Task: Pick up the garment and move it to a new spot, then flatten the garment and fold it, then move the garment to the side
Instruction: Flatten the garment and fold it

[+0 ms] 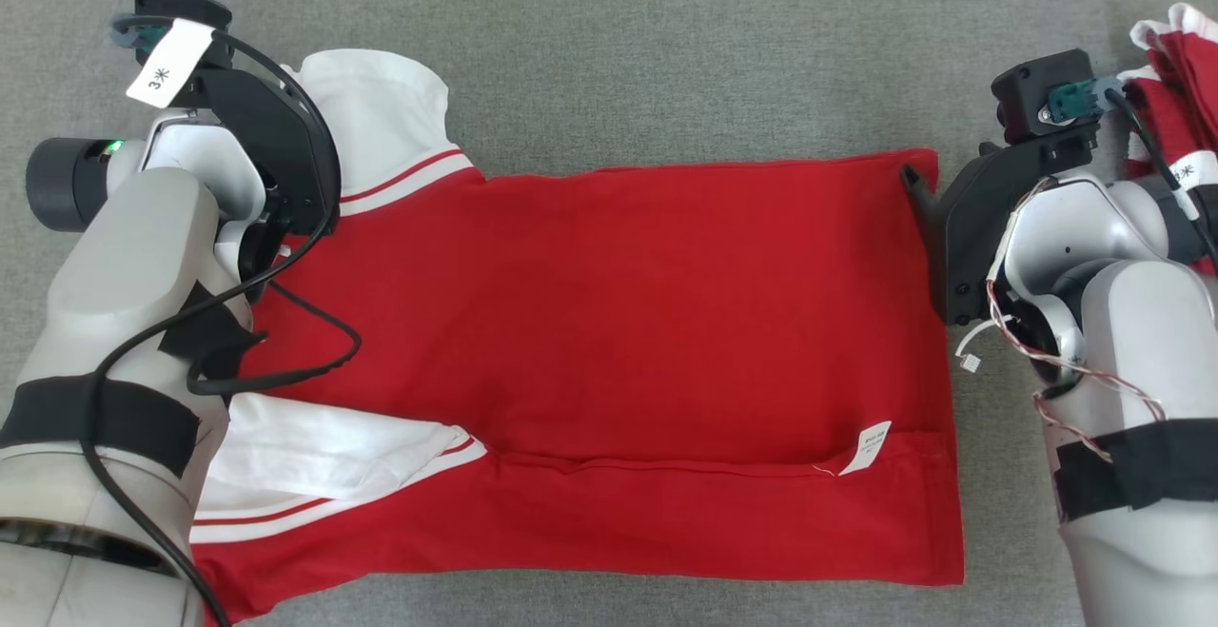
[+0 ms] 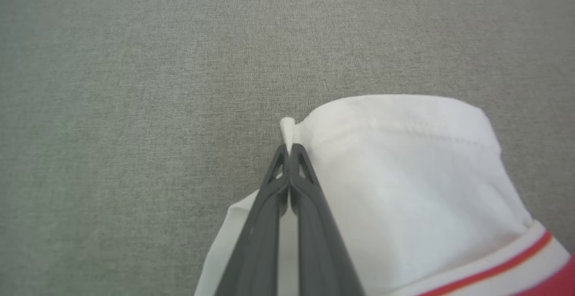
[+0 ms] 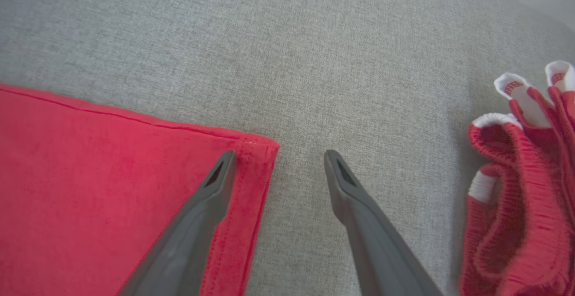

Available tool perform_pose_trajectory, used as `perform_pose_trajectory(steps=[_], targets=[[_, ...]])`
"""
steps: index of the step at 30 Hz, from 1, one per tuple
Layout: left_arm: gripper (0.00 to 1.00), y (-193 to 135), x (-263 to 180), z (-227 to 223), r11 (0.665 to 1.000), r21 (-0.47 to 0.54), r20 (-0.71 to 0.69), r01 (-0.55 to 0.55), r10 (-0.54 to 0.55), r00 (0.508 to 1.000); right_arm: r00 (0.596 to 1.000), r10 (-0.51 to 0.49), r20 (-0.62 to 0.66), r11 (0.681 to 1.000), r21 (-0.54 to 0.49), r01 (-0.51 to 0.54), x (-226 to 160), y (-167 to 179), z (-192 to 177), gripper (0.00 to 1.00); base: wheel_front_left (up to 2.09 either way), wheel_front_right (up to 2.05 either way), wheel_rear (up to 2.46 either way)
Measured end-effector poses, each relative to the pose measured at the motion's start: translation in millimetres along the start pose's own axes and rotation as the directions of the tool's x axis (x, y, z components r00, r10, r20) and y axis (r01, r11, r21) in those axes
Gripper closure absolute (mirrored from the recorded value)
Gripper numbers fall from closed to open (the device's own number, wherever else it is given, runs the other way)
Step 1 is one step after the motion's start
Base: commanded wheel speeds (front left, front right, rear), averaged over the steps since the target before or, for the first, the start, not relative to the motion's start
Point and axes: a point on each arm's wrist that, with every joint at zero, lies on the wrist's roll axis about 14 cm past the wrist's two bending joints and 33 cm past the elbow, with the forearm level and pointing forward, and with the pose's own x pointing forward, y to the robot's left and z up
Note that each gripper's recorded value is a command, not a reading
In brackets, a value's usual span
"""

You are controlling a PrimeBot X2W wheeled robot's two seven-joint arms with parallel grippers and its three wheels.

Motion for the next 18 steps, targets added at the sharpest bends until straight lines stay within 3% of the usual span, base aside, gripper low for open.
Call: perform_pose_trajectory(steps=[1, 3, 4, 6, 9, 11, 13, 15, 18], targets=[[1.00, 0.8, 0.7, -1.2, 1.000, 0.000, -0.003, -0.001, 0.001, 1.000, 1.000, 0.002, -0.009, 1.000, -0.006, -0.002, 2.6, 0.0, -1.3, 0.00, 0.00, 0.00, 0.00], [1.00, 2.1, 2.0, -2.8, 1.000, 0.001, -0.005, -0.003, 0.003, 1.000, 1.000, 0.006, -0.021, 1.000, -0.016, -0.006, 7.3, 0.1, -1.3, 0.28, 0.00, 0.00, 0.00], [1.00, 2.4, 2.5, -2.8, 1.000, 0.001, -0.005, -0.003, 0.003, 1.000, 1.000, 0.010, -0.022, 1.000, -0.016, -0.010, 9.3, 1.1, -0.2, 0.29, 0.00, 0.00, 0.00], [1.00, 2.1, 3.2, -3.9, 1.000, 0.001, -0.007, 0.001, -0.001, 1.000, 0.999, 0.017, -0.031, 1.000, -0.022, -0.018, 12.4, 3.8, 1.1, 0.26, 0.00, 0.00, 0.00], [1.00, 2.5, 3.2, -4.7, 1.000, -0.001, -0.008, 0.002, -0.002, 1.000, 0.997, 0.017, -0.072, 0.999, -0.034, -0.020, 15.2, 3.9, -4.1, 0.31, 0.00, 0.00, 0.00], [1.00, 2.4, 2.7, -4.7, 1.000, -0.006, -0.007, 0.002, -0.002, 1.000, 0.996, 0.020, -0.089, 0.999, -0.032, -0.023, 15.0, 4.3, -6.1, 0.27, 0.00, 0.00, 0.00], [1.00, 2.3, 2.7, -4.8, 1.000, -0.006, -0.008, 0.003, -0.003, 1.000, 0.996, 0.021, -0.089, 0.999, -0.030, -0.024, 13.4, 4.4, -4.1, 0.14, 0.00, 0.00, 0.00], [1.00, 2.2, 2.4, -4.5, 1.000, -0.009, -0.008, 0.003, -0.003, 1.000, 0.995, 0.022, -0.093, 0.999, -0.030, -0.025, 11.8, 4.6, -3.0, 0.11, 0.00, 0.00, 0.00], [1.00, 2.4, 1.5, -3.5, 1.000, -0.007, -0.005, 0.002, -0.002, 1.000, 0.995, 0.026, -0.098, 0.999, -0.033, -0.029, 10.2, 5.2, -2.5, 0.22, 0.00, 0.00, 0.00]])
